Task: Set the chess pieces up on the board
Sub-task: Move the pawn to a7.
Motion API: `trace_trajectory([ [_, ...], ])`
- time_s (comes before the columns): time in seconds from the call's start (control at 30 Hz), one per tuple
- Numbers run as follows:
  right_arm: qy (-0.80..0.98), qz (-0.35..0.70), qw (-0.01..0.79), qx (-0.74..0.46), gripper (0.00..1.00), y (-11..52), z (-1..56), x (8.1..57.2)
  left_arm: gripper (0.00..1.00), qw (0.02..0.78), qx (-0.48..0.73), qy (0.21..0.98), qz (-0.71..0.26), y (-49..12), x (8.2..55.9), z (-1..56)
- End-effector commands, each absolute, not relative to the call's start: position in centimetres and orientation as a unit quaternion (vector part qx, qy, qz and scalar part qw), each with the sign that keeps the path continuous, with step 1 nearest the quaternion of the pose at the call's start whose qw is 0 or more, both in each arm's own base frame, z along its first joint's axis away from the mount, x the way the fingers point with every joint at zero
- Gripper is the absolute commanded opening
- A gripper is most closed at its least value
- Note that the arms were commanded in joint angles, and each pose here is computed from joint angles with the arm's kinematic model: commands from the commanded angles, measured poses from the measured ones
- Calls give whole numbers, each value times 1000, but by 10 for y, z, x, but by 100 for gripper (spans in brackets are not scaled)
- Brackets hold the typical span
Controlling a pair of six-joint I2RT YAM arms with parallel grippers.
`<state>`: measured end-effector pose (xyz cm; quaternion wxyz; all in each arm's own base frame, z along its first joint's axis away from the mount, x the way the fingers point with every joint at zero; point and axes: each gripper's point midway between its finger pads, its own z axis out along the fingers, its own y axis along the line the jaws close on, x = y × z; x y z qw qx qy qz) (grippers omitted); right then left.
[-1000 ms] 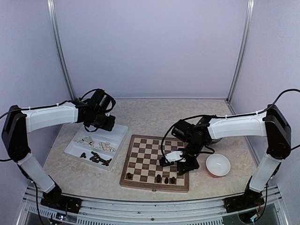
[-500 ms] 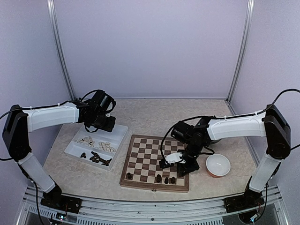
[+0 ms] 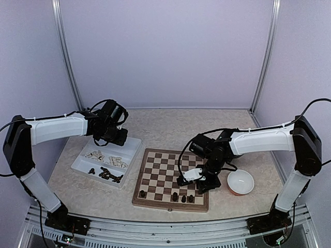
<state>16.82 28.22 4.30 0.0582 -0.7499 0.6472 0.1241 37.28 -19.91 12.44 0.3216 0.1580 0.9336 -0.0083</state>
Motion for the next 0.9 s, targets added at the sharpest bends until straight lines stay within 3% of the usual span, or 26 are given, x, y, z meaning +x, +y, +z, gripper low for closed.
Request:
trace_trajectory([
  [0.0,650,110,33,-752,23,267,36,163,34,323,167,932,-15,-206,375,129],
  [0.87,631,131,22,-764,20,288,35,148,34,317,171,933,-18,-208,373,126],
])
